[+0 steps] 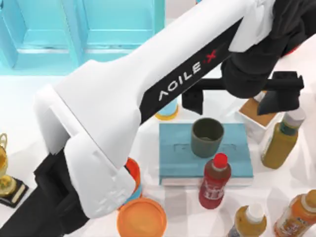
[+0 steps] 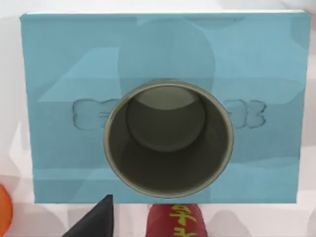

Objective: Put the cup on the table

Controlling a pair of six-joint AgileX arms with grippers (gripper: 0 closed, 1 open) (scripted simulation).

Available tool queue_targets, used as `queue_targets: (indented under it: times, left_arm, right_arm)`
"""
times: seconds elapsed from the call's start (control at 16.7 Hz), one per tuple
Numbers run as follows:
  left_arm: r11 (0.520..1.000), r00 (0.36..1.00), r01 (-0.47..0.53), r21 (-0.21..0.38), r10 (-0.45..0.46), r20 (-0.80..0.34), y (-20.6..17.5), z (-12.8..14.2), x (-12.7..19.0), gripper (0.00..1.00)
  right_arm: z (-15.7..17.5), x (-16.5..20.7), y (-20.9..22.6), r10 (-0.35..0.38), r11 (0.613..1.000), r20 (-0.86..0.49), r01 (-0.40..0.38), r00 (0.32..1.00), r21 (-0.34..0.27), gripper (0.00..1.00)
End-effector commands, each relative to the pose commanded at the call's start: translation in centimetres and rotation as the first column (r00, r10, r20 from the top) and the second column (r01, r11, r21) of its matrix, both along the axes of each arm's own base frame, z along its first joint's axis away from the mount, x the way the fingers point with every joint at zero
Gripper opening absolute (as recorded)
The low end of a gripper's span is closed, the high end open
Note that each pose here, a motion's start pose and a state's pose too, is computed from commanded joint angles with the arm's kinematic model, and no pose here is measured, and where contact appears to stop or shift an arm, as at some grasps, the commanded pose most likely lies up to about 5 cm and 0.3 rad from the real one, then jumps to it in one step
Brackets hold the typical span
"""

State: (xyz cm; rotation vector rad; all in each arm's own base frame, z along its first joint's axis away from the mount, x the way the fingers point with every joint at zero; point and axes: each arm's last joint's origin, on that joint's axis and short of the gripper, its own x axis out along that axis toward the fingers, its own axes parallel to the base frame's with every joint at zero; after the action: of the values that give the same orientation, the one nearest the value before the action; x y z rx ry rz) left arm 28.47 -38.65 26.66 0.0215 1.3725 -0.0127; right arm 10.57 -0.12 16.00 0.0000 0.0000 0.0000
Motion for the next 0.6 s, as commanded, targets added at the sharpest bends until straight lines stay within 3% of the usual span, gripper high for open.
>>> queue_targets:
  times: [0.6]
  left_arm:
    - [1.000, 1.000, -0.004, 0.005, 0.004, -0.001, 1.0, -5.9, 2.3, 1.00]
  right_arm:
    - [0.0, 0.0, 0.0, 0.000, 1.000, 0.000, 0.000, 1.000, 0.000, 1.00]
